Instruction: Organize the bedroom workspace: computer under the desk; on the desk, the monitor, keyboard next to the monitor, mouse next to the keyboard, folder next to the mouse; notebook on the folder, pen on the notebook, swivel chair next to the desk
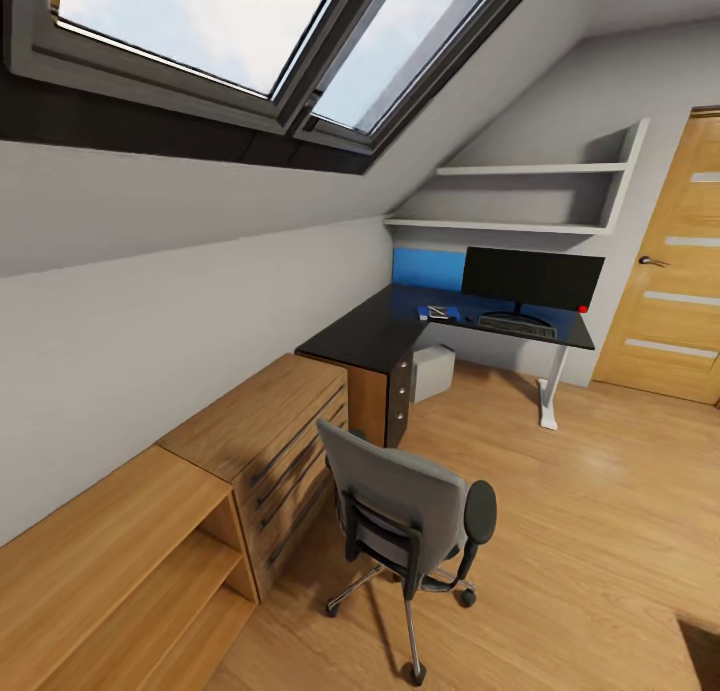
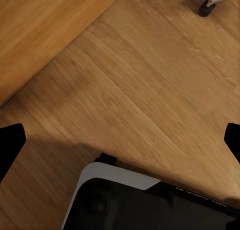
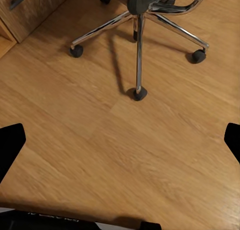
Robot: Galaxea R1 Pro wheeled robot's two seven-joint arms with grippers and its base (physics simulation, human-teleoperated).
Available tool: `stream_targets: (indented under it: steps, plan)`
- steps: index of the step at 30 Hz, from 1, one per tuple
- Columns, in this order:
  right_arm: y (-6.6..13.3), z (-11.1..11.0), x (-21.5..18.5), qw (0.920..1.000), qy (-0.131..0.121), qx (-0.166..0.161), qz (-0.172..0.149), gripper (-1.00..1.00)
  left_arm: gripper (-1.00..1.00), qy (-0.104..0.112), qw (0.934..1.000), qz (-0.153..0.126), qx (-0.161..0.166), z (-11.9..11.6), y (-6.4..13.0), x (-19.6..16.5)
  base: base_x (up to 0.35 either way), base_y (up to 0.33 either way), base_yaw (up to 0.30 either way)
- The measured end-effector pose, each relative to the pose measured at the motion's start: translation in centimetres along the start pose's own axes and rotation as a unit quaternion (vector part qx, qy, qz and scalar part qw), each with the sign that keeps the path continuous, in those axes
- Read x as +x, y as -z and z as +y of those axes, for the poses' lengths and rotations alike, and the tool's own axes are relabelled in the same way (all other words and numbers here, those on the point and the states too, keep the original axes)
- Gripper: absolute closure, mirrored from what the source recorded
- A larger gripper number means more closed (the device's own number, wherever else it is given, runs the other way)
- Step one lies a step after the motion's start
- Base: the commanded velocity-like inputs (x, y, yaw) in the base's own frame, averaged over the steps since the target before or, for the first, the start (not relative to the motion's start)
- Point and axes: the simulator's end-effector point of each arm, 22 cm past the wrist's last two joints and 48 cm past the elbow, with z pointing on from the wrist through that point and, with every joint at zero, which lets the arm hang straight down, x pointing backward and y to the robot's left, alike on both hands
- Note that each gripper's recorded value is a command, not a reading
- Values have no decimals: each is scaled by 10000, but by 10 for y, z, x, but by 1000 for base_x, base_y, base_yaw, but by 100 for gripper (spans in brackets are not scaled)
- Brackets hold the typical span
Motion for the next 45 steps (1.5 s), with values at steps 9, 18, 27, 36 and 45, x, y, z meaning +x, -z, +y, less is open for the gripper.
stream_targets:
  steps: [9,18,27,36,45]
  plan:
    - [-1,0,-3,10000,-33,16,-38,-100,-100,0,10000,-1,2,0,0,0,0,0,0]
    - [-1,2,-3,10000,-64,30,-32,-100,-100,-5,10000,3,2,0,0,0,0,0,0]
    - [0,-1,2,9999,-82,98,26,-100,-100,-14,10000,57,-16,1,0,5,0,0,0]
    - [1,-2,7,9999,-82,105,93,-100,-100,-28,9999,126,-35,3,0,10,0,0,0]
    - [1,-4,9,9999,-64,110,111,-100,-100,-36,9999,141,-34,3,0,12,0,13,0]
